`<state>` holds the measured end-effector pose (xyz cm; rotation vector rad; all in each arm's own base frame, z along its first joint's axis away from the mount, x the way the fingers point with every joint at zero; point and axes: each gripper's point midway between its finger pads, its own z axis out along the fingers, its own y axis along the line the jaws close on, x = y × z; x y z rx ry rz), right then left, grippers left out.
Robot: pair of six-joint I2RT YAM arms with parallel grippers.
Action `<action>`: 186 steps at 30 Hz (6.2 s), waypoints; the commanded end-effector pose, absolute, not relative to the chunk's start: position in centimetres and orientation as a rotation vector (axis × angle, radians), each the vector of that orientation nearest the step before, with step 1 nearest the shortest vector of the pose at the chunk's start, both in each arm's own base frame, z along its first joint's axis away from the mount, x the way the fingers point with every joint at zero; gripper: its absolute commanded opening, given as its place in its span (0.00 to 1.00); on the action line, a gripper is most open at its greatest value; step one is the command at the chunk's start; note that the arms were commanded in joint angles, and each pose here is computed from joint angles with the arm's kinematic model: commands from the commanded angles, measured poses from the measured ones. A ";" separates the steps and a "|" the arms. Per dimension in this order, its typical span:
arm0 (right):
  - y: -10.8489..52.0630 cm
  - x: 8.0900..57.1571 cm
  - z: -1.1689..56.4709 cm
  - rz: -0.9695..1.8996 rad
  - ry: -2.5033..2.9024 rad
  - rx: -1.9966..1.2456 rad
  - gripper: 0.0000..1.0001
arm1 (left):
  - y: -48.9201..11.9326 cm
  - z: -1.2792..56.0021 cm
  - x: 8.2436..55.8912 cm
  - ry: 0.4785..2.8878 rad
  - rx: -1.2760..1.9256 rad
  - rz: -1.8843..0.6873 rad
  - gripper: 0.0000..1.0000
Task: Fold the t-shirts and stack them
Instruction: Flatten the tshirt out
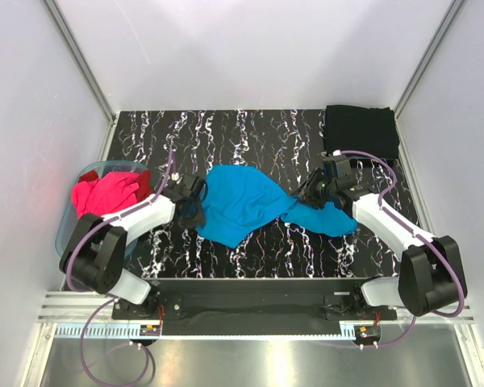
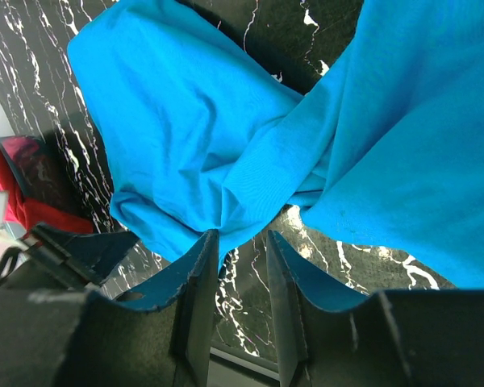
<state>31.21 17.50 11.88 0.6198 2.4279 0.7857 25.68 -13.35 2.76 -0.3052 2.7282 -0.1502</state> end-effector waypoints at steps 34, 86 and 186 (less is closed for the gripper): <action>17.4 31.8 13.0 0.770 2.381 0.585 0.38 | -12.2 2.7 25.7 2.710 -0.331 -0.086 0.35; 5.6 46.9 3.2 -0.221 2.466 1.180 0.33 | -17.2 13.1 26.5 2.505 -0.043 -0.545 0.00; 11.0 42.9 3.3 -0.121 2.567 1.403 0.38 | -13.5 18.3 19.3 2.304 -0.090 -0.701 0.00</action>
